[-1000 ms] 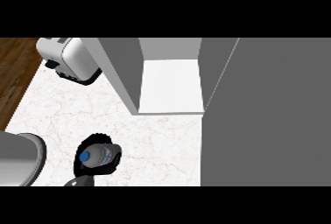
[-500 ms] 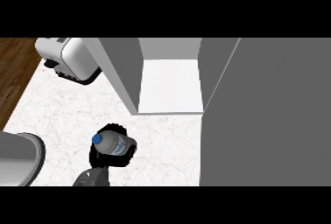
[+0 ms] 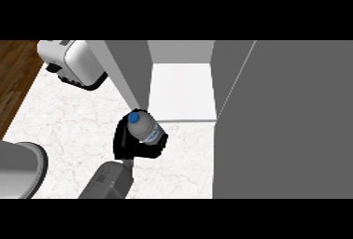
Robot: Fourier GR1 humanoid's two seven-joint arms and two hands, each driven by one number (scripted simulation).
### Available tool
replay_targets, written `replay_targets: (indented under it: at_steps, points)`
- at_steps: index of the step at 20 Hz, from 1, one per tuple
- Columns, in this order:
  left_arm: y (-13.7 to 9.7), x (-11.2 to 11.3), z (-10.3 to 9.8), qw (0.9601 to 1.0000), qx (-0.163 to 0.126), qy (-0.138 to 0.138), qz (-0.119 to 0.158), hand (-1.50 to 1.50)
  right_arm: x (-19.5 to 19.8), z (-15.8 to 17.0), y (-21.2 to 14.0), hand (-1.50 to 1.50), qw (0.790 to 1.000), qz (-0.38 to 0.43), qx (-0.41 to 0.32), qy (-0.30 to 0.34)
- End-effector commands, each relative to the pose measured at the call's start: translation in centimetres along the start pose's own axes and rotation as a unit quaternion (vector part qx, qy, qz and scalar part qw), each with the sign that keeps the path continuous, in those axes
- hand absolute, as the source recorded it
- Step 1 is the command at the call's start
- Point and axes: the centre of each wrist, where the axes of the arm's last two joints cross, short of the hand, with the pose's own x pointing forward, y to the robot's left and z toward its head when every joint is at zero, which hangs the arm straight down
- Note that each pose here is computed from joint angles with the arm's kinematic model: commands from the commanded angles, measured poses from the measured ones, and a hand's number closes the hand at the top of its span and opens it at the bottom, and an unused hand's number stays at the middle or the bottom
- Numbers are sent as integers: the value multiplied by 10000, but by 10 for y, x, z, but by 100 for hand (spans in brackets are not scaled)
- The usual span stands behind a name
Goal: Pick up the bottled water, place it into the cabinet and close the cabinet
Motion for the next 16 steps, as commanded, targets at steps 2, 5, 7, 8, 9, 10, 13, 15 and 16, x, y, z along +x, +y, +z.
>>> replay_targets:
  at_steps: [2,5,7,8,9,10,13,15,16]
  points:
    - [-54,26,-21,9990,-148,-130,-410,150,11,-3,-7,-150,9998,-111,45,-181]
    - [-66,43,-38,9989,-118,-150,-428,150,3,0,-10,-150,9996,-155,-91,-210]
    - [-81,47,-52,9987,-48,29,-500,150,16,-7,0,-150,9993,-47,-59,-365]
    - [-83,34,-50,9980,-81,60,-619,150,9,-6,-10,-150,9996,-14,-10,-274]
    - [-94,58,-74,9970,-28,-143,-758,150,6,0,-7,-150,9997,-80,-32,-239]
    - [-95,49,-66,9956,-22,-101,-932,150,8,3,-10,-150,9994,-41,-94,-331]
    - [-106,61,-90,9929,45,40,-1189,150,18,0,-16,-150,9995,-14,70,-312]
    - [-110,60,-94,9918,130,118,-1266,150,17,-12,-8,-150,9995,-81,-15,-291]
    - [-93,50,-100,9913,374,129,-1258,150,31,-2,-14,-150,9992,-4,103,-375]
